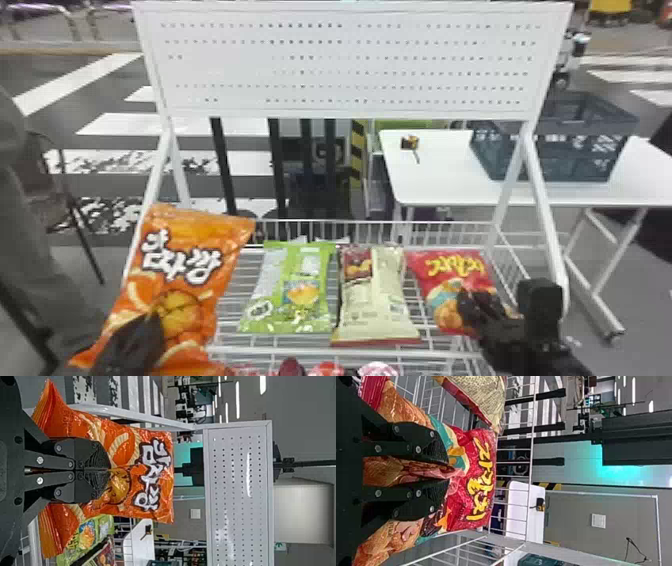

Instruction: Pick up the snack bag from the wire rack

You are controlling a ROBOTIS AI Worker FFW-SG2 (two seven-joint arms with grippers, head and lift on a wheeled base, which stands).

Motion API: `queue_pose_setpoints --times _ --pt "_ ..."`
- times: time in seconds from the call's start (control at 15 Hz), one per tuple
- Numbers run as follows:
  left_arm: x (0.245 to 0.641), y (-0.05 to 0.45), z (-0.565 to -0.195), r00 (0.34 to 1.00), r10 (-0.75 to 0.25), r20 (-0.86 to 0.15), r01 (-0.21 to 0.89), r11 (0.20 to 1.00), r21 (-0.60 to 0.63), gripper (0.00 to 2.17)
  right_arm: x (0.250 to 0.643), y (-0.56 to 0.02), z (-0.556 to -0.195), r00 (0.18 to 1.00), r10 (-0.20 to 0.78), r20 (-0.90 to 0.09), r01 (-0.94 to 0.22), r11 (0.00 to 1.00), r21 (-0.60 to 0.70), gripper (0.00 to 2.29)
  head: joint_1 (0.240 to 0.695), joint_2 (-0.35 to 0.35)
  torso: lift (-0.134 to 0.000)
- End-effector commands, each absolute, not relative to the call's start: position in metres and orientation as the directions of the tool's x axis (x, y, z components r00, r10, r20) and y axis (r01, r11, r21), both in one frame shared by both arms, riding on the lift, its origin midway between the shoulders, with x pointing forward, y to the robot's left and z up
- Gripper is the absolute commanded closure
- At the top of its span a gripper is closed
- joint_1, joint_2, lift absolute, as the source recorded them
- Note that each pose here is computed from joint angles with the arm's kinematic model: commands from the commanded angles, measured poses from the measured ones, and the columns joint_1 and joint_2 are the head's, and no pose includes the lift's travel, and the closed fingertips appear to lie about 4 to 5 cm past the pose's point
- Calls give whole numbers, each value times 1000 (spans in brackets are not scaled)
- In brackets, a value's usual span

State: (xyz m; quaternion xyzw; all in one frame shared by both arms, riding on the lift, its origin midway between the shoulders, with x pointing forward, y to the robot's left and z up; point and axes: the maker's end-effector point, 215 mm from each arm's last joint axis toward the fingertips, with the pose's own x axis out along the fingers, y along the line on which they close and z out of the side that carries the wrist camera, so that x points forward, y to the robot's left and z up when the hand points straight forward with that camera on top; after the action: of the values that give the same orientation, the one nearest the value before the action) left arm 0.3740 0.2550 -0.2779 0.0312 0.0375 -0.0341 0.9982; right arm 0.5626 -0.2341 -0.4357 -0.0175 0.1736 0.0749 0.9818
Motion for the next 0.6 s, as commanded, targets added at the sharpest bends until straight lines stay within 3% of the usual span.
queue_pose_setpoints --times 0.0,0.4,0.53 --pt "373 254 -279 994 -69 -82 74 995 61 1926 558 -234 -428 936 135 -326 -145 989 -7 2142 499 0 0" --pt "371 253 -277 994 -78 -78 83 994 65 1926 508 -215 -353 980 70 -186 -81 995 -53 2142 499 0 0" --pt "370 252 -276 994 -81 -75 86 994 64 1926 483 -204 -328 986 88 -143 -93 995 -28 2138 499 0 0"
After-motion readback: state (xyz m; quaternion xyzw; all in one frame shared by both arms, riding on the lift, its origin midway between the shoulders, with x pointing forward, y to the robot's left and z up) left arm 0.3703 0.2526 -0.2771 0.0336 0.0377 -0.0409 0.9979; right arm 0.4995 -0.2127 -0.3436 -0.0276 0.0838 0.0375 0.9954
